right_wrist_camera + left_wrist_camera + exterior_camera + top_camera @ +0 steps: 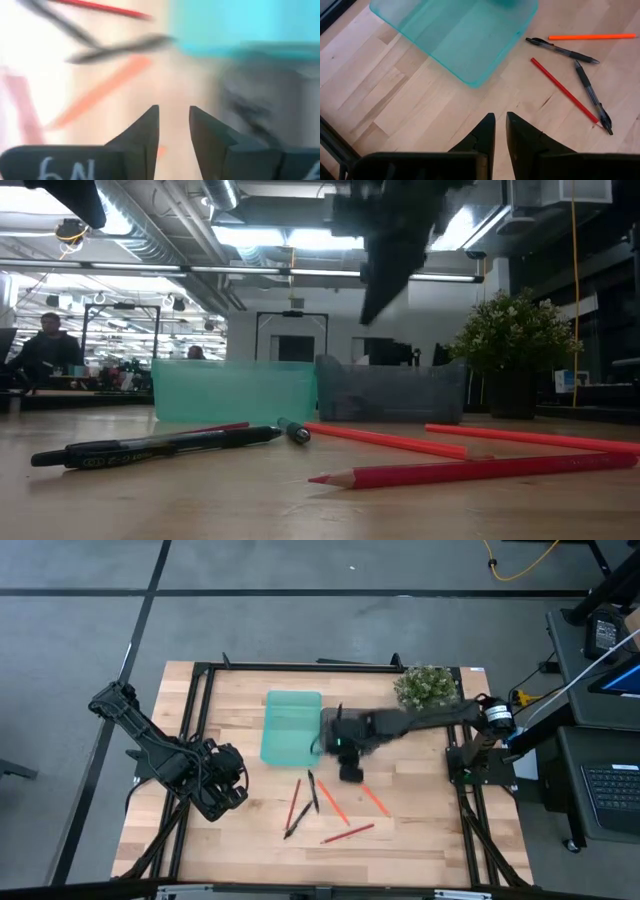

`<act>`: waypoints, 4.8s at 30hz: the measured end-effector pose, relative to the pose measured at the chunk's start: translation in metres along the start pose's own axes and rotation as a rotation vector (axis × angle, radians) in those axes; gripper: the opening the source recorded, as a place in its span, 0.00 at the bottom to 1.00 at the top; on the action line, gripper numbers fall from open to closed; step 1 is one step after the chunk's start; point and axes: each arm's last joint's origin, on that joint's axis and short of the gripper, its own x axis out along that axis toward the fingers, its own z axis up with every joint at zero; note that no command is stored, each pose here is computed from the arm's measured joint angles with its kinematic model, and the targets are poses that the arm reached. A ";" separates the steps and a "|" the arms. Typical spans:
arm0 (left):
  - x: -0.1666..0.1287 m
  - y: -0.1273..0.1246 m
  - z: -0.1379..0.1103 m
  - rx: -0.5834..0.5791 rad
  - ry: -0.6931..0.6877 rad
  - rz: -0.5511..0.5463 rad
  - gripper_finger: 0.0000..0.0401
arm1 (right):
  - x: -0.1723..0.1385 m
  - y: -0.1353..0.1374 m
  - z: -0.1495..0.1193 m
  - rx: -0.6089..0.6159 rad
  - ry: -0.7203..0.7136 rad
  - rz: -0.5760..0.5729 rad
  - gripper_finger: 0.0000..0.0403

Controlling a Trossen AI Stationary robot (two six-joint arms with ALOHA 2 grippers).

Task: Sort pens & pencils
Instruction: Put the black pen into the black bin

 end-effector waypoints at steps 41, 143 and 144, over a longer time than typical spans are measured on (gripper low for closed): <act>0.015 0.034 0.028 0.357 -0.056 0.339 0.10 | 0.042 0.065 0.018 0.909 -0.049 -0.006 0.27; -0.005 0.020 -0.006 0.579 0.054 0.165 0.10 | 0.145 0.067 0.060 1.031 0.197 -0.203 0.30; -0.005 0.020 -0.006 0.578 0.054 0.165 0.10 | 0.145 0.067 0.060 1.034 0.197 -0.203 0.30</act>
